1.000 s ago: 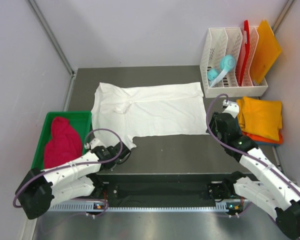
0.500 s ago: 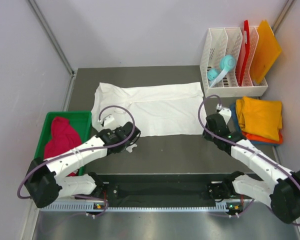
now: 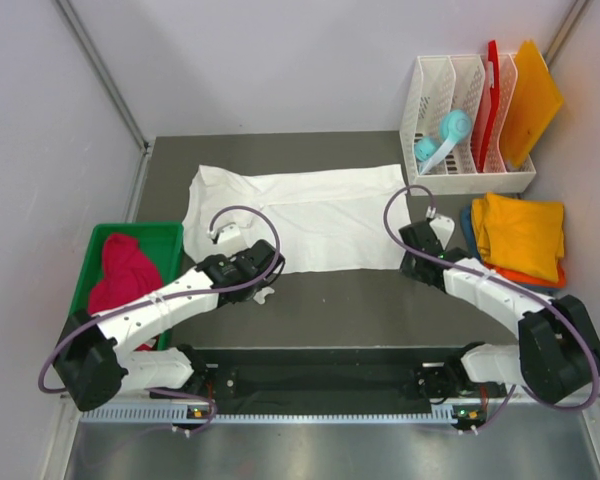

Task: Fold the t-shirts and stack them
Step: Fold the tshirt

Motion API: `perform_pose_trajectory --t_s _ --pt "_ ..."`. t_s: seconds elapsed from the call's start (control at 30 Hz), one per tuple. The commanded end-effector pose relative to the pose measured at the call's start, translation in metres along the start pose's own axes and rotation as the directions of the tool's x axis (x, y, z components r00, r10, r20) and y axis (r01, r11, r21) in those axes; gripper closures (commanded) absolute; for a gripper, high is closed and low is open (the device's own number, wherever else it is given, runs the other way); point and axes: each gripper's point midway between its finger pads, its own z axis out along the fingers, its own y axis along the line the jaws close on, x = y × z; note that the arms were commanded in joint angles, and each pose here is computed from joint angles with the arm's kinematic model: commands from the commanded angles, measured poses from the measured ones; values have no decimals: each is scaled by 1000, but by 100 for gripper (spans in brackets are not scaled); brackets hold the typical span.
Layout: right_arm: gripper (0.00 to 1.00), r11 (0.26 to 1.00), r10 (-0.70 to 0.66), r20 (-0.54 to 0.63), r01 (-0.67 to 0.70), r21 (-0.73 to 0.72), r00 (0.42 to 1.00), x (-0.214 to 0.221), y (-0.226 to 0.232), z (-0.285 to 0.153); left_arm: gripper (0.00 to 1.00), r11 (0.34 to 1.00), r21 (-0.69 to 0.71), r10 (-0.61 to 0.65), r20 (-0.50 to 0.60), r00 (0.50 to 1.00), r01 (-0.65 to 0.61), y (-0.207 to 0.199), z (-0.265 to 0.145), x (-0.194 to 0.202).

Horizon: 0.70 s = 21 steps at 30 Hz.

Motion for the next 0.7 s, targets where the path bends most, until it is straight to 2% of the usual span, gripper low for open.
perform_pose_trajectory --t_s 0.0,0.23,0.67 --pt "61 997 70 93 -73 29 993 -33 2 2 100 998 62 -5 23 1000 3 -12 -7 -10" --pt "61 994 72 72 -78 81 995 -39 -7 21 100 998 65 6 22 1000 -7 -13 -8 -10" --pt "62 993 78 32 -81 90 996 -38 -4 44 100 998 59 12 16 1000 -13 -6 -8 -7"
